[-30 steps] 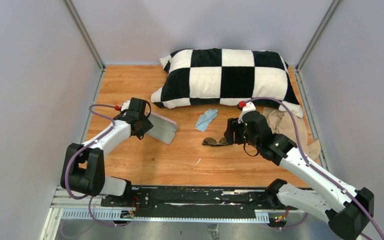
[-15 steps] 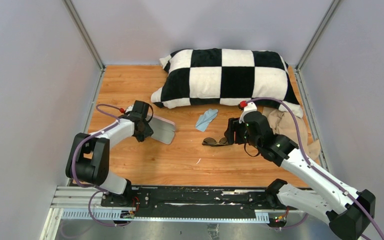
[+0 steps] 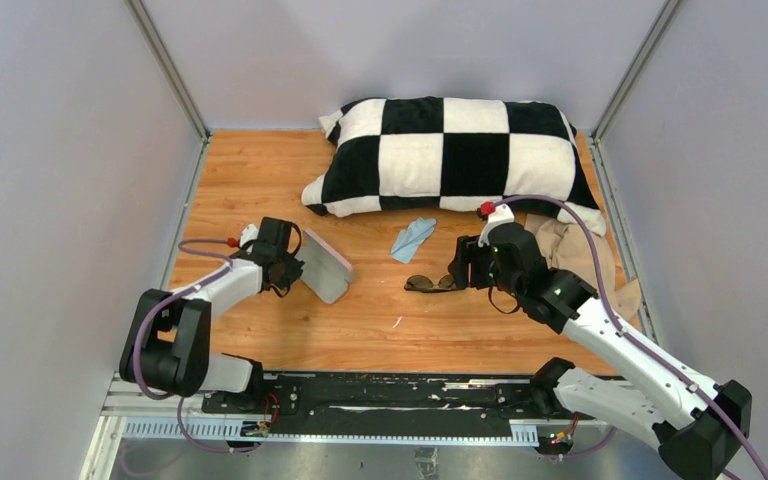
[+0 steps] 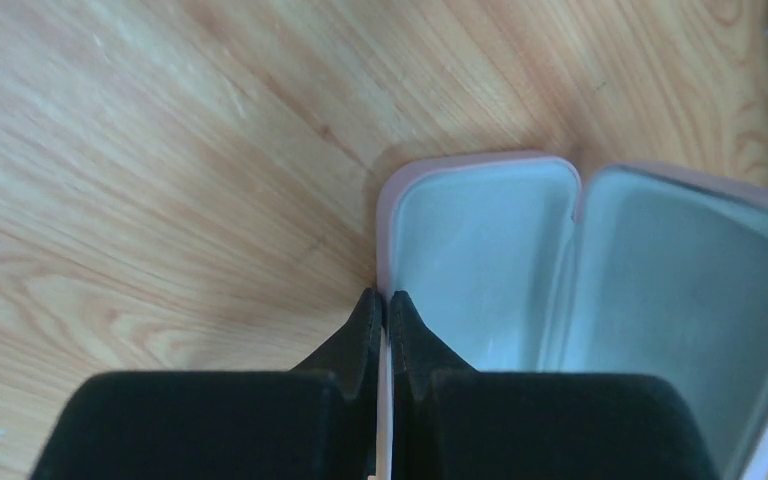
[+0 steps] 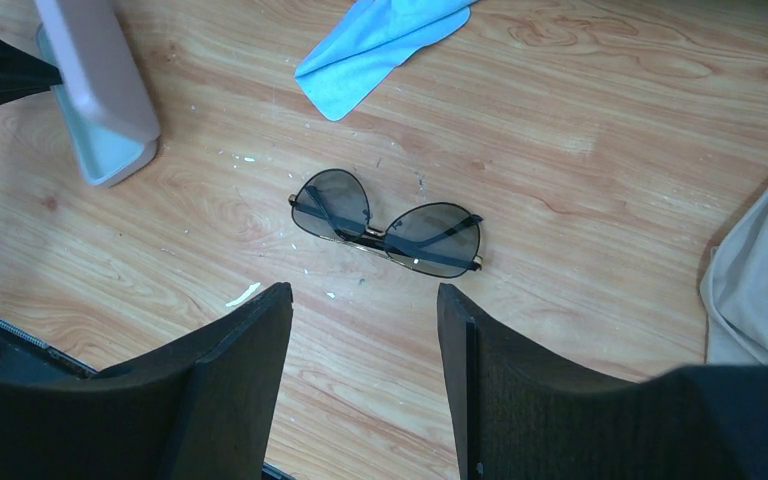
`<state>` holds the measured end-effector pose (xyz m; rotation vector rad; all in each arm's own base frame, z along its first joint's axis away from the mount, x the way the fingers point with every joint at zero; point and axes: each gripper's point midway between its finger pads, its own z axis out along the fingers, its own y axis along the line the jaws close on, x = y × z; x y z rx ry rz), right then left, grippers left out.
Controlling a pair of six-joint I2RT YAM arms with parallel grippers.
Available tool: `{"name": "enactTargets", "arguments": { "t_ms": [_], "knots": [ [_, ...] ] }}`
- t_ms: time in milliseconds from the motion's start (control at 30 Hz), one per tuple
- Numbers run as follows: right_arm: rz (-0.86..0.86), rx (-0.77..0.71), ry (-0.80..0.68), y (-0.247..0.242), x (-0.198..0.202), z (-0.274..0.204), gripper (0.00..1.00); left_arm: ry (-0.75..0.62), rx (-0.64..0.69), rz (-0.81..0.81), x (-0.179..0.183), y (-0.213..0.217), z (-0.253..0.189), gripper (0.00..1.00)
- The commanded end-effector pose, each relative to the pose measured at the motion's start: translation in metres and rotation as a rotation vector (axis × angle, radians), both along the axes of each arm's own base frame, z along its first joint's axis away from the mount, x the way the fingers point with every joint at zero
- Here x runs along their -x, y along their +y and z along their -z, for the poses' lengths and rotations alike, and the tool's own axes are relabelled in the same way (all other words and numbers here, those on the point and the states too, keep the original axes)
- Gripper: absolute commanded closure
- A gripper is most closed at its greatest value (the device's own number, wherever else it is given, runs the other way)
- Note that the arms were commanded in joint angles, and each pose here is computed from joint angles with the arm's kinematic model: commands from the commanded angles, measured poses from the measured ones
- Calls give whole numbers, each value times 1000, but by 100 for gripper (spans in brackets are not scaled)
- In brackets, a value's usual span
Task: Organize the sunglasses
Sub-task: Adjust the sunglasses case at the center of the board.
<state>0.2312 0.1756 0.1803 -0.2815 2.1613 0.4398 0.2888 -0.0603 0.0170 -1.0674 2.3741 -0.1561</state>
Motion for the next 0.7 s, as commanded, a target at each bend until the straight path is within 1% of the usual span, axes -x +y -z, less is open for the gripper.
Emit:
{"name": "enactTargets", "arguments": {
  "t_ms": [0,133,167,200,233,300,367,533,667],
  "knots": [
    [-1,8,38,-4,5,5,40,-81,229,-179,1,-26,7,100],
    [-9,29,48,-9,11,6,40,-74,213,-330,4,-20,7,100],
    [-6,34,47,-11,12,6,40,-82,214,-345,2,-20,5,98],
    [-6,37,46,-13,13,7,40,-88,217,-343,-1,-22,4,94],
    [-5,41,51,-14,15,9,40,-88,216,-331,-4,-23,2,86],
    [-4,42,62,-15,16,12,40,-70,201,-295,-8,-28,-3,72],
    [-5,41,73,-14,18,14,40,-38,170,-253,-4,-29,-6,67],
    [-6,37,72,-10,13,14,40,-75,120,-152,3,-26,-26,55],
    [-23,28,66,-3,9,12,40,-132,0,-43,2,-13,-49,50]
  ]
}}
